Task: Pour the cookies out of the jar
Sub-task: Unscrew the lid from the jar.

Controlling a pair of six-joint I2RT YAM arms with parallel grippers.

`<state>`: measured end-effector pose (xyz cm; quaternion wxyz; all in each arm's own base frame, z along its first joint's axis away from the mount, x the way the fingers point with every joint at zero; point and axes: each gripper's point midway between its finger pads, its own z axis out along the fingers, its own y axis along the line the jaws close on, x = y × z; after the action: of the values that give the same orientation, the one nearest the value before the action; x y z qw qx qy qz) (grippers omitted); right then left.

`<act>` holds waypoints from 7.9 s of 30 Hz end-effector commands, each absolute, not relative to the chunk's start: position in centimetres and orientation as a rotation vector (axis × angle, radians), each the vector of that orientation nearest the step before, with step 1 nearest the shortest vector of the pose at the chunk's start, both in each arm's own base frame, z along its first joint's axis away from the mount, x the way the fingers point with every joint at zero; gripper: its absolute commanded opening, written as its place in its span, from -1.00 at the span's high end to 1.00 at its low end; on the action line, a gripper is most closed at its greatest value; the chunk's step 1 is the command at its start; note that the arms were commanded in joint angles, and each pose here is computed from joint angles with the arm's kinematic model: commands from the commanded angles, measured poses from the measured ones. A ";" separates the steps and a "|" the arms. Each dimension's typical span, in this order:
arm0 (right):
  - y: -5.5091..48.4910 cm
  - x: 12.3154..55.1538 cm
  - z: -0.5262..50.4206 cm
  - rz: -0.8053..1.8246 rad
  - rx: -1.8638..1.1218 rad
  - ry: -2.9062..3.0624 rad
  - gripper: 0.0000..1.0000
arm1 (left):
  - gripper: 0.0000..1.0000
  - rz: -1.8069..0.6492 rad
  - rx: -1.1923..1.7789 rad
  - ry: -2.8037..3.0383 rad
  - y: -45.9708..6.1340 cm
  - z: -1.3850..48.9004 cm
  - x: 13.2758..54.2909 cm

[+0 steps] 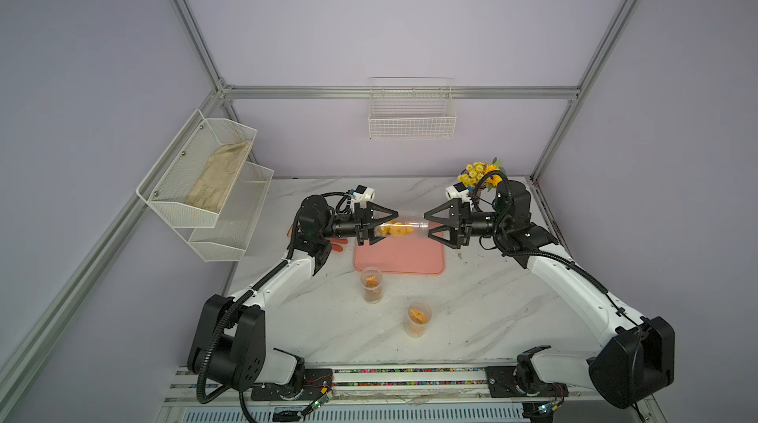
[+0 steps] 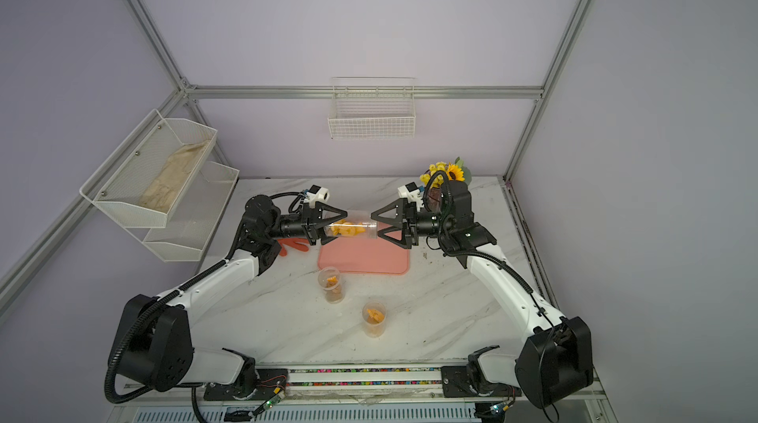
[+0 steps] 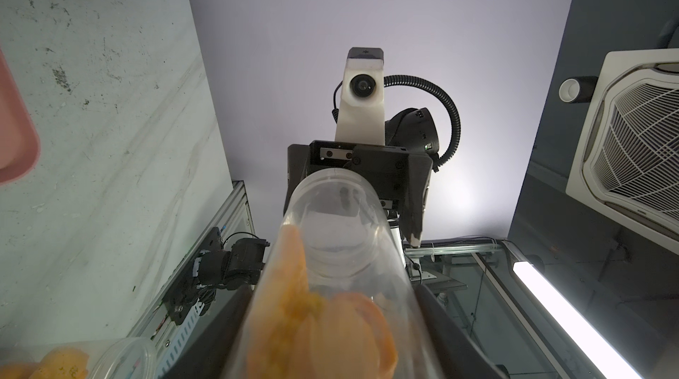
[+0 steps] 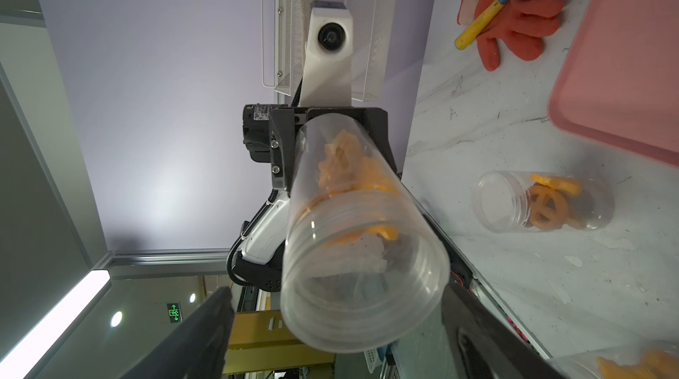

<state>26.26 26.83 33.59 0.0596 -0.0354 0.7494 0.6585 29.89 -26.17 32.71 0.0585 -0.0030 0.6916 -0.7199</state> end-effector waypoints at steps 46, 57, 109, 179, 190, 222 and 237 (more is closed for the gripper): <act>27.5 27.3 35.3 2.022 -0.238 2.161 -0.51 | -0.15 -2.181 0.155 1.969 -26.7 37.5 30.5; 27.3 27.6 35.5 2.013 -0.250 2.147 -0.63 | -0.14 -2.182 0.165 1.966 -26.6 37.7 30.2; 26.5 28.2 34.7 1.448 -0.860 1.624 -0.08 | -0.14 -2.184 0.140 1.985 -26.5 37.0 29.9; 21.3 26.9 34.1 0.636 -1.036 1.301 -0.63 | -0.13 -2.223 0.095 1.989 -27.1 35.7 31.0; 19.6 29.4 39.1 0.882 -0.551 1.490 -0.95 | -0.13 -2.234 0.111 1.966 -27.3 36.1 31.1; 24.7 28.7 35.3 2.005 0.026 2.099 -0.89 | -0.13 -2.228 0.159 1.949 -27.1 37.2 30.1; 26.4 27.0 35.4 2.090 -0.073 2.139 -0.46 | -0.13 -2.229 0.157 1.954 -27.1 36.9 29.9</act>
<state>27.86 26.18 34.06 0.0769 0.0027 0.7225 0.6871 30.97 -27.31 33.72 0.0519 0.0112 0.6732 -0.7375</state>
